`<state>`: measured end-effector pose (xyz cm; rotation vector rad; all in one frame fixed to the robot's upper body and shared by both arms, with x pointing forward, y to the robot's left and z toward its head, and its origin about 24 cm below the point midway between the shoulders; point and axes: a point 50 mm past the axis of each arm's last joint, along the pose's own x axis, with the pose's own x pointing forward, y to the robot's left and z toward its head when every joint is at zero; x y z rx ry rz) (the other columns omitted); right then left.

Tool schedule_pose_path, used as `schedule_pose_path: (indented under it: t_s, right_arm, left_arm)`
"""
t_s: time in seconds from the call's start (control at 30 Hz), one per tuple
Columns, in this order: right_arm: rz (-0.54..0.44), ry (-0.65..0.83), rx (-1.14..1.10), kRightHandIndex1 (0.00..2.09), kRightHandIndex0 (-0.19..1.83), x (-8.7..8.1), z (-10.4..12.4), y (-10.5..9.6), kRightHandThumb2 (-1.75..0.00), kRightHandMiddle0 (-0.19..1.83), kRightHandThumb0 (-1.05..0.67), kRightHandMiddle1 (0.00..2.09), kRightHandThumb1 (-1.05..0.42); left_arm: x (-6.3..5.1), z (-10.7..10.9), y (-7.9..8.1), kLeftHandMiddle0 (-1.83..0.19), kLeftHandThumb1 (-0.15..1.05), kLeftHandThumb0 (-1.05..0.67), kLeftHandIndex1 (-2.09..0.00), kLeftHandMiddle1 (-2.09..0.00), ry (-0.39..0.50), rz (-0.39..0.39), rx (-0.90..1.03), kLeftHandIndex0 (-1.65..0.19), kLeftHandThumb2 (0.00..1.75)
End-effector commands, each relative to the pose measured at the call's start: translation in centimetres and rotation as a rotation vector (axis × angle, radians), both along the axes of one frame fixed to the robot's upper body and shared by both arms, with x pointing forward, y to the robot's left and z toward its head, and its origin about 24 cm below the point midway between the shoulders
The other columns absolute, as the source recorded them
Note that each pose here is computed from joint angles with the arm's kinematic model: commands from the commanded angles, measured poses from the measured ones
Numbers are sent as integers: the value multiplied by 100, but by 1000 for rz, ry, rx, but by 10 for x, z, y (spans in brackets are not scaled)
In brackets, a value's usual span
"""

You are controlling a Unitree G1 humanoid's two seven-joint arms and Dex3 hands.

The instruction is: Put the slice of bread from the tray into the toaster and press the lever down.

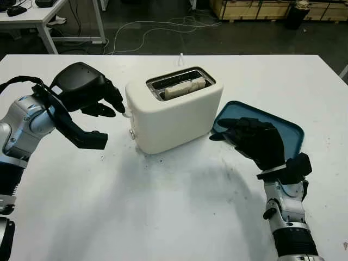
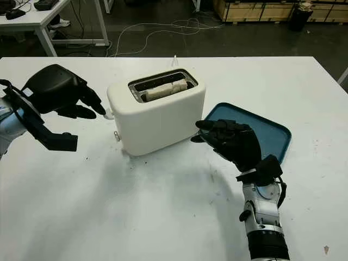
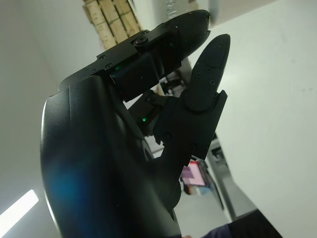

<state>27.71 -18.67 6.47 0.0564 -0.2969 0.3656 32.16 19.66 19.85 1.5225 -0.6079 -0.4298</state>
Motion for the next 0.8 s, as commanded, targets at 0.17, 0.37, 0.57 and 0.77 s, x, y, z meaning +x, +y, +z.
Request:
schedule_pose_path:
  t_s: [0.17, 0.37, 0.57, 0.77]
  right_arm:
    - [-17, -15, 4, 36, 113, -1, 1, 0, 0, 114, -48, 0, -92]
    - [-21, -7, 6, 35, 113, -1, -1, 0, 0, 114, -49, 0, -92]
    - [-31, 0, -4, 34, 115, -2, -2, 1, 0, 115, -49, 0, -92]
    - [-21, -21, -4, 33, 114, -3, -1, 2, -3, 114, -51, 0, -92]
  left_arm:
    - [2, 1, -3, -104, 78, -39, -1, -134, -5, 2, -9, -139, 1]
    - [4, 0, -6, -104, 81, -41, -4, -134, -15, -15, -39, -145, 1]
    - [5, 1, -6, -111, 83, -42, -2, -110, -39, -16, -31, -144, 1]
    - [5, 1, -7, -113, 82, -39, -1, -101, -28, -20, -31, -142, 0]
